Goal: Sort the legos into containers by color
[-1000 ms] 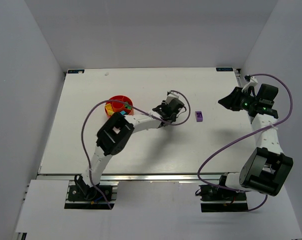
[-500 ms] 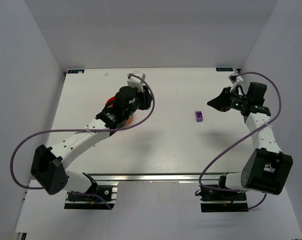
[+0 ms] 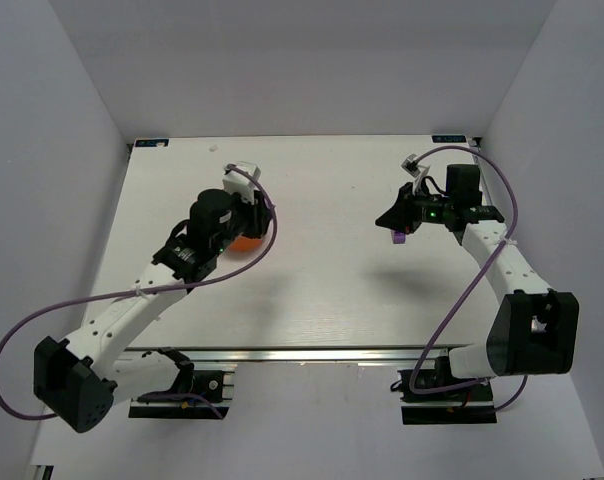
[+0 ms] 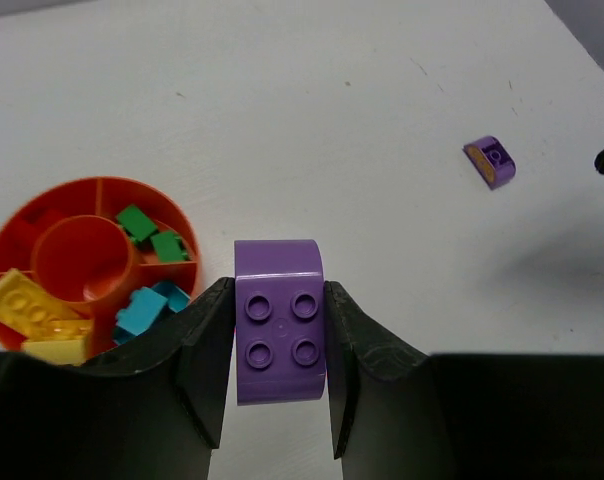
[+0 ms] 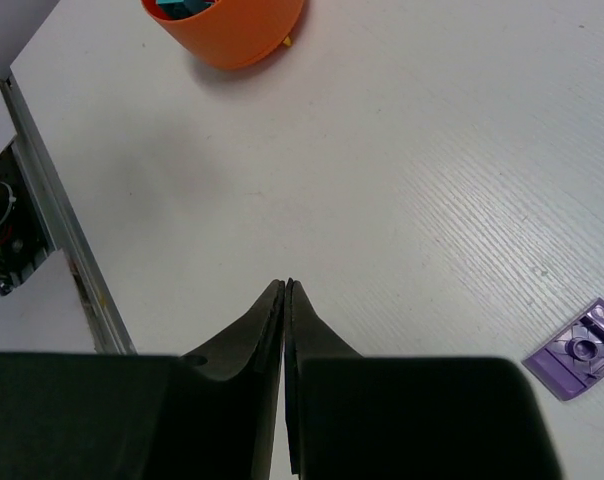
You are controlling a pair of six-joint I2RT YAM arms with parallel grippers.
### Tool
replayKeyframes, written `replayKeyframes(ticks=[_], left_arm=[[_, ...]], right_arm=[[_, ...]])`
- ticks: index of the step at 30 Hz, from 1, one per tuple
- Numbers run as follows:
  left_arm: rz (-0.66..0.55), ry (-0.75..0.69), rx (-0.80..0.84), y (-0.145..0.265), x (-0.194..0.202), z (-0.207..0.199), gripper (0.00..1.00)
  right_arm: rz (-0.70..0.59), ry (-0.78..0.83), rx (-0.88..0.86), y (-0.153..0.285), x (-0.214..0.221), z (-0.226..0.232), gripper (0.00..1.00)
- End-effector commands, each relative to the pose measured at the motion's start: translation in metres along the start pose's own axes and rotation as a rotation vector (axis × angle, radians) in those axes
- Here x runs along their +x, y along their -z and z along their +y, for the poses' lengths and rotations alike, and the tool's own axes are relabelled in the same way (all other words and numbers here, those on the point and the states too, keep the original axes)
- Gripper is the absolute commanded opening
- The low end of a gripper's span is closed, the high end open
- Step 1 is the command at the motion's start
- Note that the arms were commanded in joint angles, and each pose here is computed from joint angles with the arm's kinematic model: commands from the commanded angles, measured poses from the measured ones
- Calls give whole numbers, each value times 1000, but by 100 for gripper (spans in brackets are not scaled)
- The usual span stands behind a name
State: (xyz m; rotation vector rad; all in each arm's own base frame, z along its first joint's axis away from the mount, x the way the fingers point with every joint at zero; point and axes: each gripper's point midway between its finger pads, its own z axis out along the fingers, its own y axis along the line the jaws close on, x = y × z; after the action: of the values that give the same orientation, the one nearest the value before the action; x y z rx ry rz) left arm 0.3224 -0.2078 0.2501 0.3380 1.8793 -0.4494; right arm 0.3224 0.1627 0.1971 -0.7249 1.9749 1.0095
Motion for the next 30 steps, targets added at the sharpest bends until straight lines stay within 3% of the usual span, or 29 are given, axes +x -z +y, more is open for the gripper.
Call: replayKeyframes(ticks=[1, 10, 30], left_arm=[[-69, -52, -34, 18, -21, 18, 16], [-110, -31, -144, 2, -39, 79, 15], [-151, 25, 13, -60, -25, 117, 17]], right_arm=[[-21, 38, 18, 1, -14, 3, 8], [-41, 71, 16, 6, -6, 10, 8], [-26, 76, -4, 6, 2, 12, 8]])
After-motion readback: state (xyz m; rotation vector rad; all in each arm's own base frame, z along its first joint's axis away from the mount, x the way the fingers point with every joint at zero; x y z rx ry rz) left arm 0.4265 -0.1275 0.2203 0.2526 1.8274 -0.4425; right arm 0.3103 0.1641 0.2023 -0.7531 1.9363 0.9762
